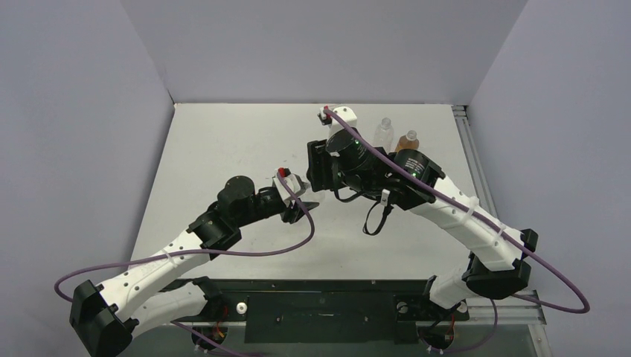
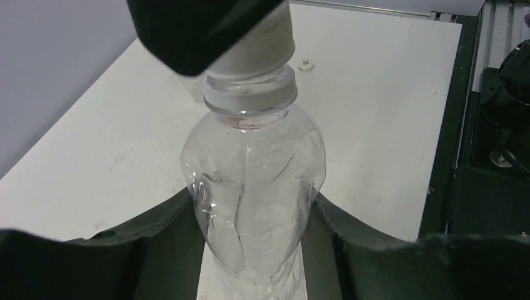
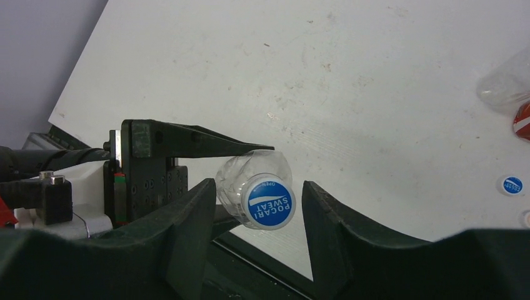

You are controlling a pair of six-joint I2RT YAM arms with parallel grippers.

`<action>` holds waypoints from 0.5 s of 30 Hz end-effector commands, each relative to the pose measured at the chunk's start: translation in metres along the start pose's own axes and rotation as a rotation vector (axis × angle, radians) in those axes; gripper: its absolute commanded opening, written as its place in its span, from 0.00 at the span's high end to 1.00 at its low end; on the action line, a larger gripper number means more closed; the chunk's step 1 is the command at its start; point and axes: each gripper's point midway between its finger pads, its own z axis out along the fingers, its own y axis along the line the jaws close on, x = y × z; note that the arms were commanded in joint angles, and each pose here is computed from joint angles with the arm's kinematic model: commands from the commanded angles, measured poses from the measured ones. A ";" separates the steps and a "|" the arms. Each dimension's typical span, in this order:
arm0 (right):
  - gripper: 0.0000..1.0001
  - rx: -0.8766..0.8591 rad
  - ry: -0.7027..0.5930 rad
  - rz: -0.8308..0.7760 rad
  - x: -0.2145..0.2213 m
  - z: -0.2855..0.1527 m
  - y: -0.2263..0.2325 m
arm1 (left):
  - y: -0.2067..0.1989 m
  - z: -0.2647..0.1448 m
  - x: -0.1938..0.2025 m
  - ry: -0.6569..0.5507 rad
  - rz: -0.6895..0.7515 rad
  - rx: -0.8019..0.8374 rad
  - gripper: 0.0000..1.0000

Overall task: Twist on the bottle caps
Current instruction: Screw the bottle cap onto the plastic bottle.

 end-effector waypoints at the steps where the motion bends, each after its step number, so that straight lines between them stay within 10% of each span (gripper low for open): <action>1: 0.51 0.010 -0.018 0.004 -0.005 -0.001 0.004 | 0.001 0.000 -0.010 -0.032 0.026 -0.005 1.00; 15: 0.61 0.032 0.006 -0.009 0.002 0.004 0.001 | 0.000 -0.001 -0.010 -0.032 0.025 -0.005 1.00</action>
